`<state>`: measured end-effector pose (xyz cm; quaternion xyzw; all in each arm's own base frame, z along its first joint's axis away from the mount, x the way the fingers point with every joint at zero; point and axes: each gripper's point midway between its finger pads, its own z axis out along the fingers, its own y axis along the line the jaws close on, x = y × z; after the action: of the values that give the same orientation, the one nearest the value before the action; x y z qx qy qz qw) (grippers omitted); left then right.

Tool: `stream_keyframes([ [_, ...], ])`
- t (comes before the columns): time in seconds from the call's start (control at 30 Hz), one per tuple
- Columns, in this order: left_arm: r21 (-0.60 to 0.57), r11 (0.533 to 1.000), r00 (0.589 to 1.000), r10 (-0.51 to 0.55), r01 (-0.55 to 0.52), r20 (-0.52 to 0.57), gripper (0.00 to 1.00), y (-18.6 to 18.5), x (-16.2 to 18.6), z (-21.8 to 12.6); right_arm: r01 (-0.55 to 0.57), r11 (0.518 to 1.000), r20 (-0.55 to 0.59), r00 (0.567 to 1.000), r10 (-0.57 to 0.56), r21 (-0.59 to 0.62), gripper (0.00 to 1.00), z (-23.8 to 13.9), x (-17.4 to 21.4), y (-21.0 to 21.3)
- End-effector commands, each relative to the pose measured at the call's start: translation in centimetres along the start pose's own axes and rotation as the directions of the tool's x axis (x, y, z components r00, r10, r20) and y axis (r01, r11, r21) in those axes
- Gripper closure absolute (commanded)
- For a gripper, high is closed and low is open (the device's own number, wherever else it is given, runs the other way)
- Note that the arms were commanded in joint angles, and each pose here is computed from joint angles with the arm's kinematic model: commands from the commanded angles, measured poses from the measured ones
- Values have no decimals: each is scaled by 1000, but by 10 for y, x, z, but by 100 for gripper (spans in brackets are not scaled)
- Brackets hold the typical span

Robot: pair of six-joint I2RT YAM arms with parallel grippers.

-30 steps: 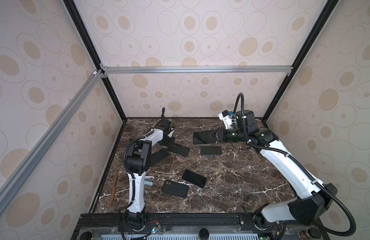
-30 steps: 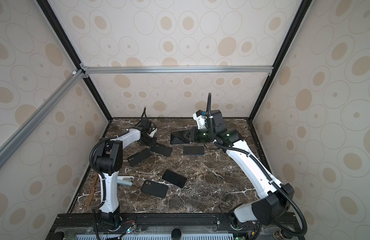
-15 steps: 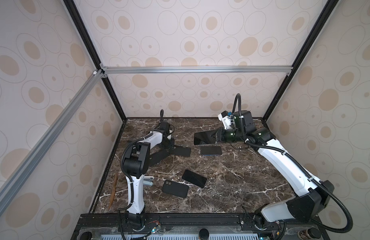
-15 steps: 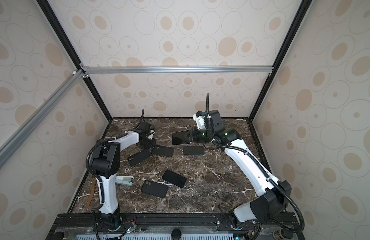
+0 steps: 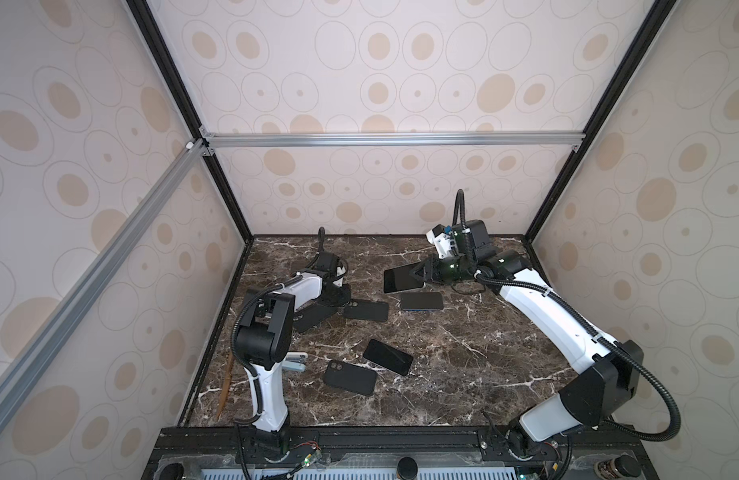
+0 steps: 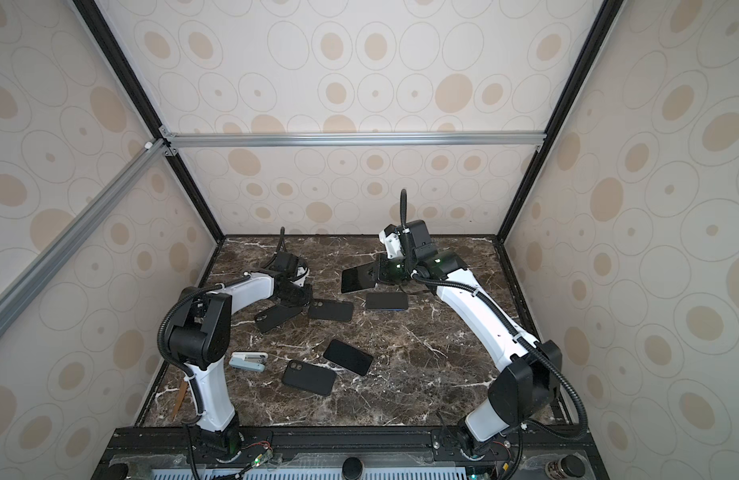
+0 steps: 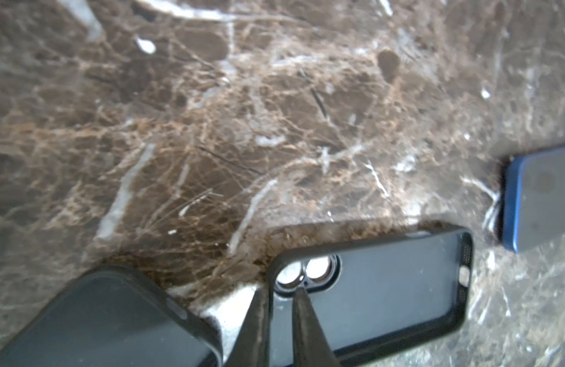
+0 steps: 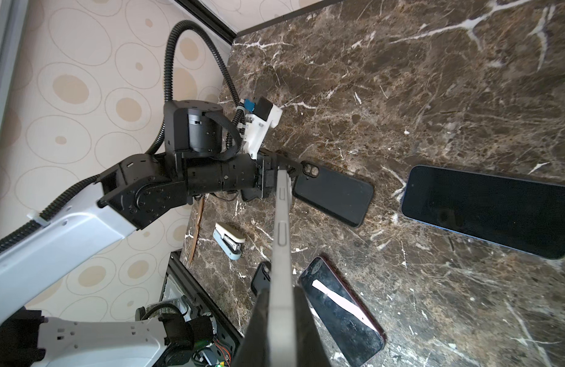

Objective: Put the phone into the phone case
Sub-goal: 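Grasp the edge of a black phone case with the left gripper, then carry the phone with the right gripper down toward the case held by the left gripper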

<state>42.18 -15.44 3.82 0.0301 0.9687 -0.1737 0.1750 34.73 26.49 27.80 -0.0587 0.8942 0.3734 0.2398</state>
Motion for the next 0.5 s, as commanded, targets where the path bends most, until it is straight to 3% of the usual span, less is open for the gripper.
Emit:
stream_keyframes([
  [0.0, 78, 996, 998, 31, -36, 58, 70, -21, -12, -17, 24, 999, -3, 1000, -24, -43, 100, -4, -8, 18],
  [0.27, 36, 991, 982, 122, -129, 141, 65, -25, -43, -37, -32, 998, -110, 994, 26, -53, 100, 33, -10, 10],
  [0.47, 5, 992, 982, 125, -127, 144, 65, -15, -35, -39, -105, 994, -176, 980, 97, -39, 100, 74, -9, 4],
])
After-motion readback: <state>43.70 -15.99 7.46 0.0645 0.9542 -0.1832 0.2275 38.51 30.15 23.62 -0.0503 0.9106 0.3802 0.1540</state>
